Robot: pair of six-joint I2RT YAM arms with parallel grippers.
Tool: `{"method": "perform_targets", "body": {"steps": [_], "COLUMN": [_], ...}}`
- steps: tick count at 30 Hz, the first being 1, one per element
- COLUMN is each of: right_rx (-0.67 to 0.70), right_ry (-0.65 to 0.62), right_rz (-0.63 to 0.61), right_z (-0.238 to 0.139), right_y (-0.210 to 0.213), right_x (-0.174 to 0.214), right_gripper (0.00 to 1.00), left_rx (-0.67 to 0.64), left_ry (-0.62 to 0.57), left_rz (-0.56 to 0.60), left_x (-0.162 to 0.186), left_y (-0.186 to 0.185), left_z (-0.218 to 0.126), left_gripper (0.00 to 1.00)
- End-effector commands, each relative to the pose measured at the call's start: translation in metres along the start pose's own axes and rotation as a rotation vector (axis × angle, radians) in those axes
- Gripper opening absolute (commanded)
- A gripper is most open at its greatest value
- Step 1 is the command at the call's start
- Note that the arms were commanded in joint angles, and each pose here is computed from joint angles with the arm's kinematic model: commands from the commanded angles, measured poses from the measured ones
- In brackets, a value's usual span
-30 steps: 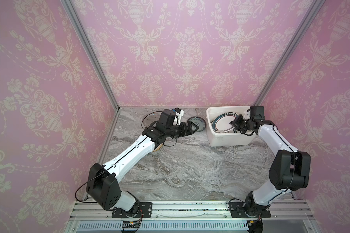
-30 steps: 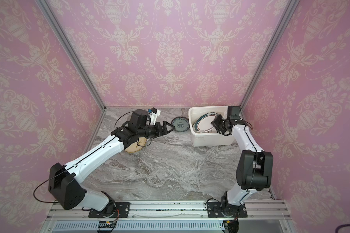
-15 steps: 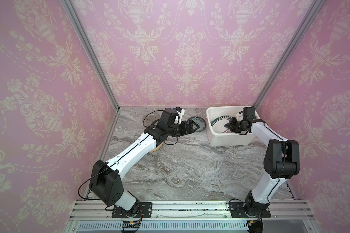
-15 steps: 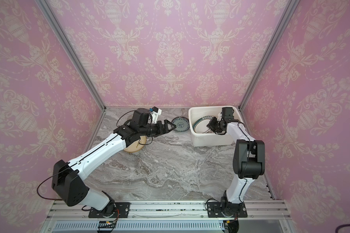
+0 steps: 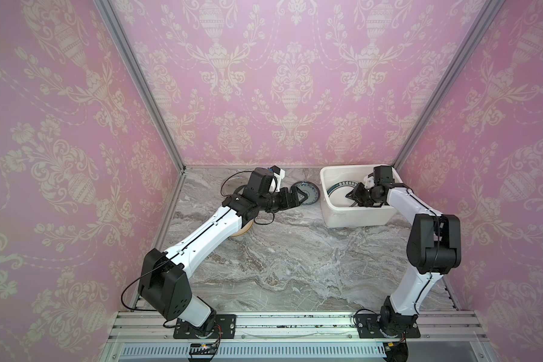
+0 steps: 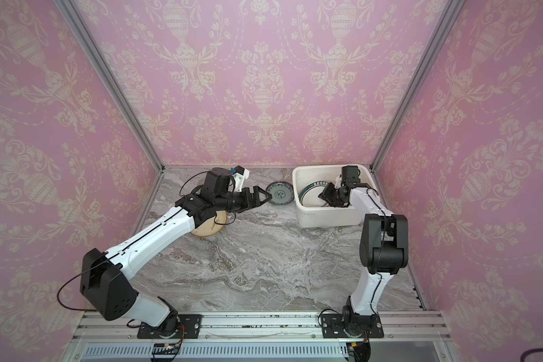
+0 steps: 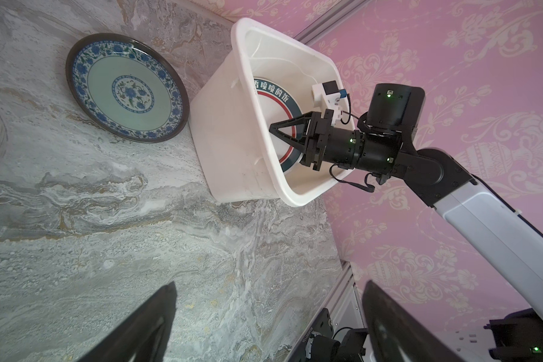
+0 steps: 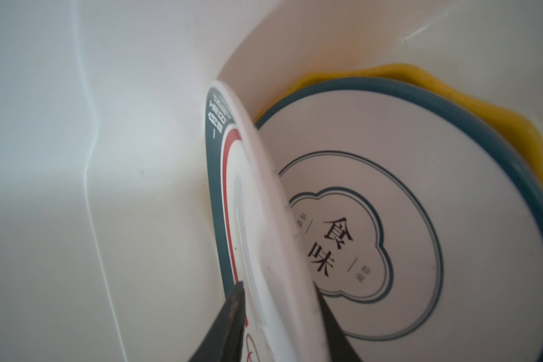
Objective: Place the plates into the plastic bin on the countertop
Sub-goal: 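Lower the green-rimmed plate upright against the stack with the right gripper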
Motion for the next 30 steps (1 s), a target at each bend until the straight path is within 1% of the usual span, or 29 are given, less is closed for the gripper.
{"method": "perform_targets", "body": {"steps": [1, 4, 8, 12, 17, 24, 26, 30], "right_rx": [0.030, 0.063, 0.101, 0.155, 0.193, 0.237, 0.243, 0.264], "right_ry": [0.004, 0.002, 0.001, 0.006, 0.009, 0.002, -0.009, -0.024], "right_rz": [-0.038, -0.043, -0.051, -0.051, -0.060, -0.083, -0.091, -0.097], "right_z": [0.001, 0.001, 0.002, 0.004, 0.003, -0.002, -0.006, -0.013], "right_y": [0.002, -0.003, -0.009, -0.017, -0.022, -0.024, -0.023, -0.023], "right_x": [-0.002, -0.003, -0.004, -0.005, -0.006, -0.012, -0.013, -0.017], "right_gripper": [0.37, 0.44, 0.51, 0.62, 0.69, 0.76, 0.77, 0.82], "left_rx": [-0.018, -0.025, -0.033, -0.039, -0.049, -0.070, -0.107, -0.275], "left_ry": [-0.046, -0.052, -0.059, -0.063, -0.062, -0.084, -0.100, -0.136], "left_rz": [0.035, 0.034, 0.026, 0.015, -0.007, -0.044, -0.068, -0.121], "left_x": [-0.012, -0.013, -0.016, -0.017, -0.017, -0.022, -0.022, -0.017], "left_y": [-0.006, -0.004, -0.001, 0.001, 0.007, 0.015, 0.022, 0.051], "left_z": [-0.017, -0.019, -0.019, -0.019, -0.017, -0.019, -0.022, -0.039], "left_gripper": [0.94, 0.94, 0.94, 0.94, 0.94, 0.94, 0.95, 0.95]}}
Point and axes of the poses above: each gripper's point midway between its finger pads, its own z axis out along the fingers, its own y axis along the line the jaws close on, x = y × z, the point moved 2 cm from there along -z, back along the fingers, and after that the axes turned 2 degrees about z, right-handed, at the moved point
